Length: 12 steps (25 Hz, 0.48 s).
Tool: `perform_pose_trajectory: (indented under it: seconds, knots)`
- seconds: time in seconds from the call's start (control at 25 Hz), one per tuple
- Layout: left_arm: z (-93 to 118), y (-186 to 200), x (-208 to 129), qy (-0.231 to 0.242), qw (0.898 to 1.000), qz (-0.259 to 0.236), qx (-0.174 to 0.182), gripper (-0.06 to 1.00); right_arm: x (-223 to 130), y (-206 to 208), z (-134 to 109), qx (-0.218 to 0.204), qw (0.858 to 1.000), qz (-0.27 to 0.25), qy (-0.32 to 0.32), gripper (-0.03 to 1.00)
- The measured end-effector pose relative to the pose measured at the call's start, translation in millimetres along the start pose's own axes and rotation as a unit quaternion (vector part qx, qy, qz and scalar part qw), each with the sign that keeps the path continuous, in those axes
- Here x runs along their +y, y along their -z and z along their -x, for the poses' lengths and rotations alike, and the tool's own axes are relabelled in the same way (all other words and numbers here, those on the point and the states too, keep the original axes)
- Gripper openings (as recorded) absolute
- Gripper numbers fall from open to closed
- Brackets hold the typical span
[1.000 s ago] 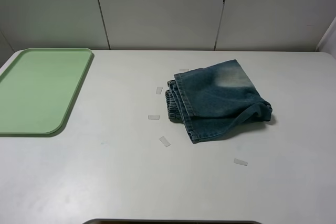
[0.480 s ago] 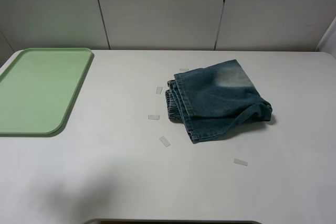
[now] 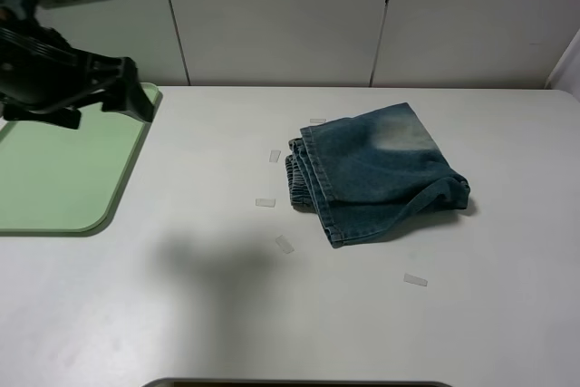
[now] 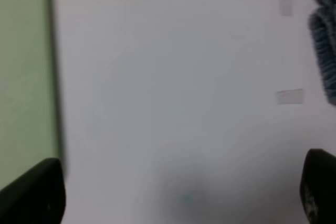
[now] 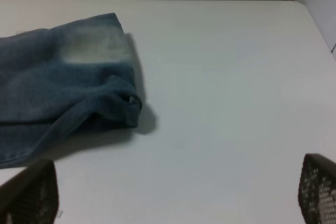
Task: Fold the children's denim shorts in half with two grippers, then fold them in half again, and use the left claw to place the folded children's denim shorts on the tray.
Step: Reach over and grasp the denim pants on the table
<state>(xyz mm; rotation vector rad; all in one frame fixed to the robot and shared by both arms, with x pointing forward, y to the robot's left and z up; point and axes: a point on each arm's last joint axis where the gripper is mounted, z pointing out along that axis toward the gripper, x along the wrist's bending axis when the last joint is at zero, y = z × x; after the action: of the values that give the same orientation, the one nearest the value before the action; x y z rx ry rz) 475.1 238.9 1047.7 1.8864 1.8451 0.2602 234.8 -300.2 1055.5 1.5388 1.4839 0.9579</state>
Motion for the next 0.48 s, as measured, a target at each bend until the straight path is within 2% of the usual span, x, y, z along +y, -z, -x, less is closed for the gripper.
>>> perform_pose_trajectory:
  seconds: [0.12,0.16,0.48]
  knots:
    - [28.7,-27.3,2.2,-0.018,1.000,-0.006,-0.024,0.87,0.0,0.0,0.0,0.000,1.000,0.000,0.000,0.69]
    - [47.9,-43.3,2.2,-0.034,0.999,-0.008,-0.039,0.87,0.0,0.0,0.0,0.000,1.000,0.000,0.000,0.69]
    - [98.3,-86.9,2.7,-0.071,0.995,-0.032,-0.064,0.87,0.0,0.0,0.0,0.000,1.000,0.000,0.000,0.69]
